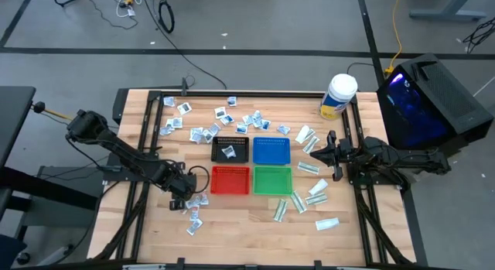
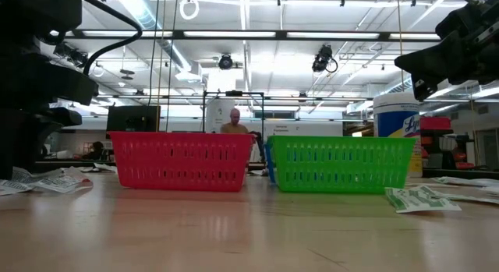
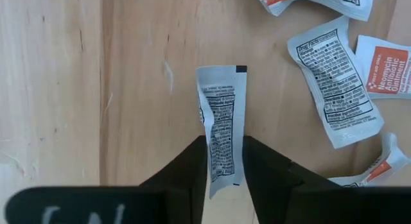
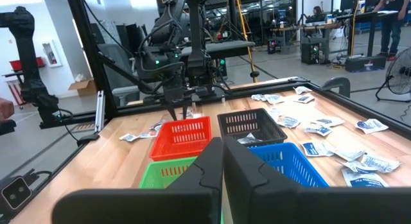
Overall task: Pick & Place First Aid Supplies
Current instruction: Put the orange ointment pack into the orange bin
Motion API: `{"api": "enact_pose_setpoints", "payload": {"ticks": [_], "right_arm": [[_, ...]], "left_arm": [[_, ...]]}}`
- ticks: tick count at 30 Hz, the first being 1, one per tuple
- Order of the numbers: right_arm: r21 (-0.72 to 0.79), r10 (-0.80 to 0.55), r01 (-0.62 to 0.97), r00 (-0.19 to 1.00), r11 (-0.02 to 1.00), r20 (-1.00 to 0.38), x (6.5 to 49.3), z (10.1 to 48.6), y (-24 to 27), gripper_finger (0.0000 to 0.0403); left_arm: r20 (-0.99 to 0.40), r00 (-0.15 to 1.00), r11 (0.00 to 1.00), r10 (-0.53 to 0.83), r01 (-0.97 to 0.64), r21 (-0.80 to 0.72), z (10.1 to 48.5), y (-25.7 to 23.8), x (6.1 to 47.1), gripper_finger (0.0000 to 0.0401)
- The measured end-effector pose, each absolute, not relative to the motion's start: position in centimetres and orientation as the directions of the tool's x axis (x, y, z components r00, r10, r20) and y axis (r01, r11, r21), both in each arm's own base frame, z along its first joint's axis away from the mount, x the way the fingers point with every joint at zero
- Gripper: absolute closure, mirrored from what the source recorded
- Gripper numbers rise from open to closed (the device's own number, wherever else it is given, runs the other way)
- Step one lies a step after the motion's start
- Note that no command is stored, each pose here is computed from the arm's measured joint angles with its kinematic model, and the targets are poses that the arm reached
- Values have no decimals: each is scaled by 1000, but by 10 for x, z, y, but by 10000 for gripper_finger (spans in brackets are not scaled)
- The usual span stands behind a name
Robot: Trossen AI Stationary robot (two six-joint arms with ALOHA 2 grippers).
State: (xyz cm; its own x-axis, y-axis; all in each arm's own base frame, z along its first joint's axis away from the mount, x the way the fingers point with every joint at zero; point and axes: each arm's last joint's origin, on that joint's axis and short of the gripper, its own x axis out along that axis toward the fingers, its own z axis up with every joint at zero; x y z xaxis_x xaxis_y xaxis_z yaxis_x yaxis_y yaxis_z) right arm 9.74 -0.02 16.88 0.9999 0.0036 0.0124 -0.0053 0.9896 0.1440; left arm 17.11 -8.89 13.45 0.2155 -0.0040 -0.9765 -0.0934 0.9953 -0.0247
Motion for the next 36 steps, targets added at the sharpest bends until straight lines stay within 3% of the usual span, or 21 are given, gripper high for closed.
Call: {"api": "enact_pose_setpoints", "payload": {"ticks": [26,36], "right_arm": [[144,3,-5,1000,990,12,97,169,0,385],[144,3,-5,1000,990,12,97,169,0,385]], "left_arm": [[-977,214,995,-6,-94,-27,134,-89,171,304],[-978,208,995,-19,-91,-39,134,-89,171,348]]}}
